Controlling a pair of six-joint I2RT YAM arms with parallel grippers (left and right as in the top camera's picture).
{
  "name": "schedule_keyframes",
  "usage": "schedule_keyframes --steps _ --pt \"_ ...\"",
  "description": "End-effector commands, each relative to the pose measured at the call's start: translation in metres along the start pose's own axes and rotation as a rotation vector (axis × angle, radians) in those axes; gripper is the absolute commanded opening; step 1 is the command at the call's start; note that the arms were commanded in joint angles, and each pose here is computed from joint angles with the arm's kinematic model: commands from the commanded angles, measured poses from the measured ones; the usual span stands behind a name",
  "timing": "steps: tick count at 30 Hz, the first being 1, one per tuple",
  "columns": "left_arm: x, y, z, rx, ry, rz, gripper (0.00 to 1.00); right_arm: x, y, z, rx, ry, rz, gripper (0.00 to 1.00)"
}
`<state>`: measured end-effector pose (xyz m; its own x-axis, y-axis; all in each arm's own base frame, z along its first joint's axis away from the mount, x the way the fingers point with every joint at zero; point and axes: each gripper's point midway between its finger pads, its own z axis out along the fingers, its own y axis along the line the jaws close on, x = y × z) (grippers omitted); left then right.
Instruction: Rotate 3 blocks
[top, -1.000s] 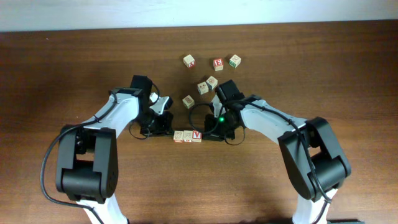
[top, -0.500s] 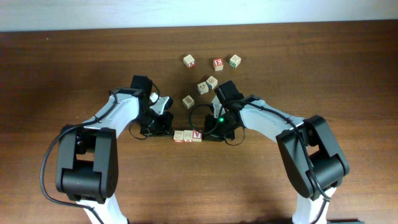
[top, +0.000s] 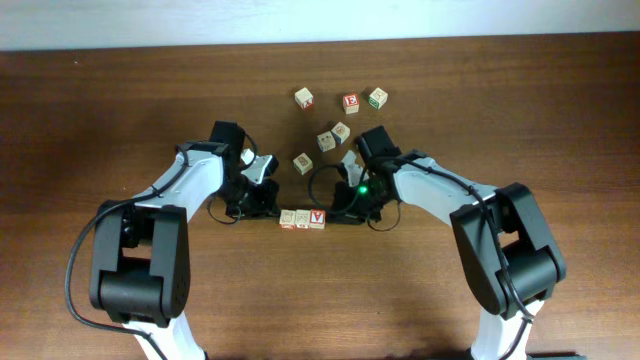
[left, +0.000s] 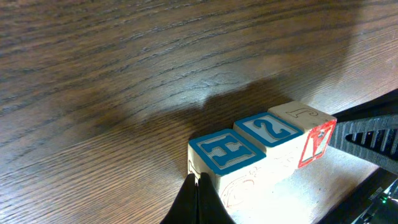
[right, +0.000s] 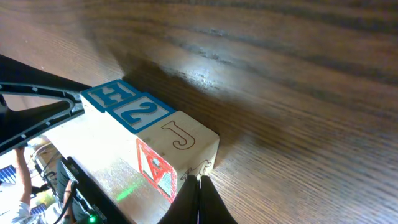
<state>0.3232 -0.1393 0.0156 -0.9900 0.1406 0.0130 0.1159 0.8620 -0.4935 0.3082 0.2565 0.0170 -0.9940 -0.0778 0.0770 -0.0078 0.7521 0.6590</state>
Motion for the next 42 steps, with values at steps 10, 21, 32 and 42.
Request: schedule_keyframes --steps 10,21,32,42 --pt "0.000 -0.008 0.001 0.036 -0.006 0.024 0.00 0.008 0.003 0.010 0.005 0.022 -0.005 0.04" --pt "0.000 -0.011 0.001 0.049 -0.007 0.024 0.00 0.010 0.002 0.013 0.032 0.020 0.040 0.04" --pt "0.000 -0.011 0.001 0.049 -0.008 0.025 0.00 0.002 0.041 -0.011 -0.074 -0.042 -0.087 0.04" --pt "0.000 -0.011 0.001 0.049 -0.008 0.025 0.00 0.007 0.062 -0.022 -0.084 -0.072 -0.144 0.04"
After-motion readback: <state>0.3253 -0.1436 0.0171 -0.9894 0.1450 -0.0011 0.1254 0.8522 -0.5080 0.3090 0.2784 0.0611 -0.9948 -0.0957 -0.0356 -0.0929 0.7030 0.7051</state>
